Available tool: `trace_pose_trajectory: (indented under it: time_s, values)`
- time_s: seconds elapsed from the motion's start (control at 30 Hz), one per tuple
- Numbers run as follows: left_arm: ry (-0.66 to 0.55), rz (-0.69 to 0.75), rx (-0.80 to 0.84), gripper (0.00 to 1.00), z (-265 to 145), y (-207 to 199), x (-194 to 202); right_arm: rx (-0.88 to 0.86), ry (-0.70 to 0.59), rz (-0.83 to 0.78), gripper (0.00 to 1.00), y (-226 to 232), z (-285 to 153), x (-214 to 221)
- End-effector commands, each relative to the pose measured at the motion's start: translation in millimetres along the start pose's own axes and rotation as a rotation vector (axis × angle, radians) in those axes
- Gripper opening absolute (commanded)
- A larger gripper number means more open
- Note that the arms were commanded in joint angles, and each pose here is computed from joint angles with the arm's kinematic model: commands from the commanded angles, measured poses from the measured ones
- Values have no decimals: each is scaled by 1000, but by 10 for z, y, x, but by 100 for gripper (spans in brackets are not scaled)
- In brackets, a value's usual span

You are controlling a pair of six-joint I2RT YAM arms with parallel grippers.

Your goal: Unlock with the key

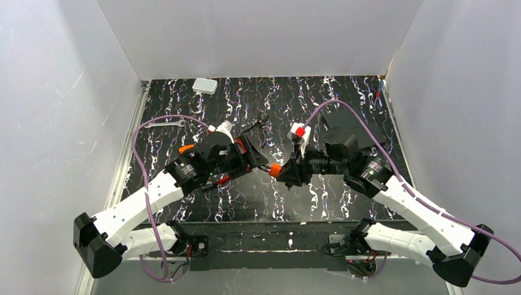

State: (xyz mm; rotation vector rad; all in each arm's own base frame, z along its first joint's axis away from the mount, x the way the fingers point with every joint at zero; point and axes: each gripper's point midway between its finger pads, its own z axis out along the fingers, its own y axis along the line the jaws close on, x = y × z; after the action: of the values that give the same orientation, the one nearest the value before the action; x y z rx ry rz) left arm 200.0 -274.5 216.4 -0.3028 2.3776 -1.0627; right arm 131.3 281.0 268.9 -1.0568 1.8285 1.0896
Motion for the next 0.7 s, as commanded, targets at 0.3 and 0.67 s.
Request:
trace_pose_trajectory:
  time_s: [0.3, 0.67]
  values:
    - [-179, 203, -228, 93, -419, 488, -333, 60, -201, -5, 1, -43, -82, -245]
    - [-296, 601, -174, 95, -1031, 756, -409, 89, -254, 251, 1, -232, 181, 59]
